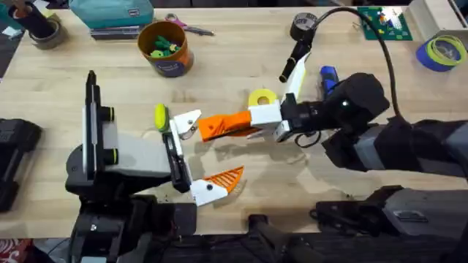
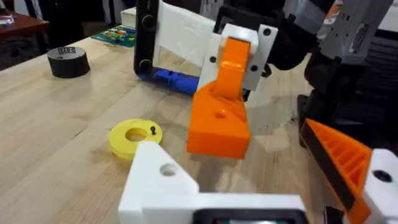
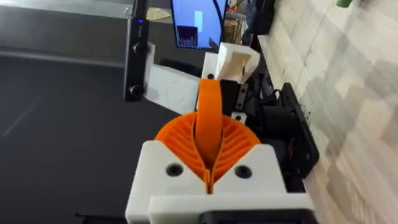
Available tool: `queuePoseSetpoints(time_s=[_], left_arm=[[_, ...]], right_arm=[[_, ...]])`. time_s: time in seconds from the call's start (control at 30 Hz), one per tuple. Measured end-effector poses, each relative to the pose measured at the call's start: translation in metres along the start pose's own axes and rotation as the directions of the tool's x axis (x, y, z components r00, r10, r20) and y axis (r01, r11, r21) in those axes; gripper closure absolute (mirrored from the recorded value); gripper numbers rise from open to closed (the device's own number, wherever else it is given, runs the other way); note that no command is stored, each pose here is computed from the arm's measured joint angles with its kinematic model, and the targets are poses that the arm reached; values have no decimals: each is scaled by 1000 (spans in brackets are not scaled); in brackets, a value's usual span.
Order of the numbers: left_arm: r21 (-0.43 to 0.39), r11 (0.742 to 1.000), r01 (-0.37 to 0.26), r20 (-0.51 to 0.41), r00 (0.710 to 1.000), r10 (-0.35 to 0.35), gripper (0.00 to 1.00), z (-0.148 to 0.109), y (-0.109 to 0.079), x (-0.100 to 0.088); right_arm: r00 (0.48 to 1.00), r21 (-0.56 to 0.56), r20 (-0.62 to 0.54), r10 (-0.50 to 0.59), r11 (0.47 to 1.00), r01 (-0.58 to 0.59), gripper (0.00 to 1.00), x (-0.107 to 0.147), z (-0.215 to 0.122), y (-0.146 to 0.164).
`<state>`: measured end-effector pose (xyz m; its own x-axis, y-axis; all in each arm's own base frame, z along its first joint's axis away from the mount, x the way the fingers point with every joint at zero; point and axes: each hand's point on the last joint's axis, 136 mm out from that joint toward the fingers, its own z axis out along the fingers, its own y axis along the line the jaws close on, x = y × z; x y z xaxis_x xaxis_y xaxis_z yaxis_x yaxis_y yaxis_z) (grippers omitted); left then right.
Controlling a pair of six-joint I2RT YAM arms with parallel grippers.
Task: Pick up the gripper from the table and insert it into the empty holder that is missing its gripper. Then pick up a screw, insert it into the mounting hole, and use the screwdriver to tighten it. Finally, clean up the table by picking up the vegetable and placing it into the bucket.
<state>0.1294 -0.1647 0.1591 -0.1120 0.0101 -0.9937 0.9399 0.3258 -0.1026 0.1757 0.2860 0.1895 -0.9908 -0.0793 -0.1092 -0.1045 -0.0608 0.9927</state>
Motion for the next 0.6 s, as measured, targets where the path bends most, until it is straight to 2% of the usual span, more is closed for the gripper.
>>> queuePoseSetpoints(time_s=[0.6], left_arm=[[0,1000,0,0,1000,0,15,0,0,0]], right_arm=[[999,2,34,16,1000,-17,992,4,-2,-6]])
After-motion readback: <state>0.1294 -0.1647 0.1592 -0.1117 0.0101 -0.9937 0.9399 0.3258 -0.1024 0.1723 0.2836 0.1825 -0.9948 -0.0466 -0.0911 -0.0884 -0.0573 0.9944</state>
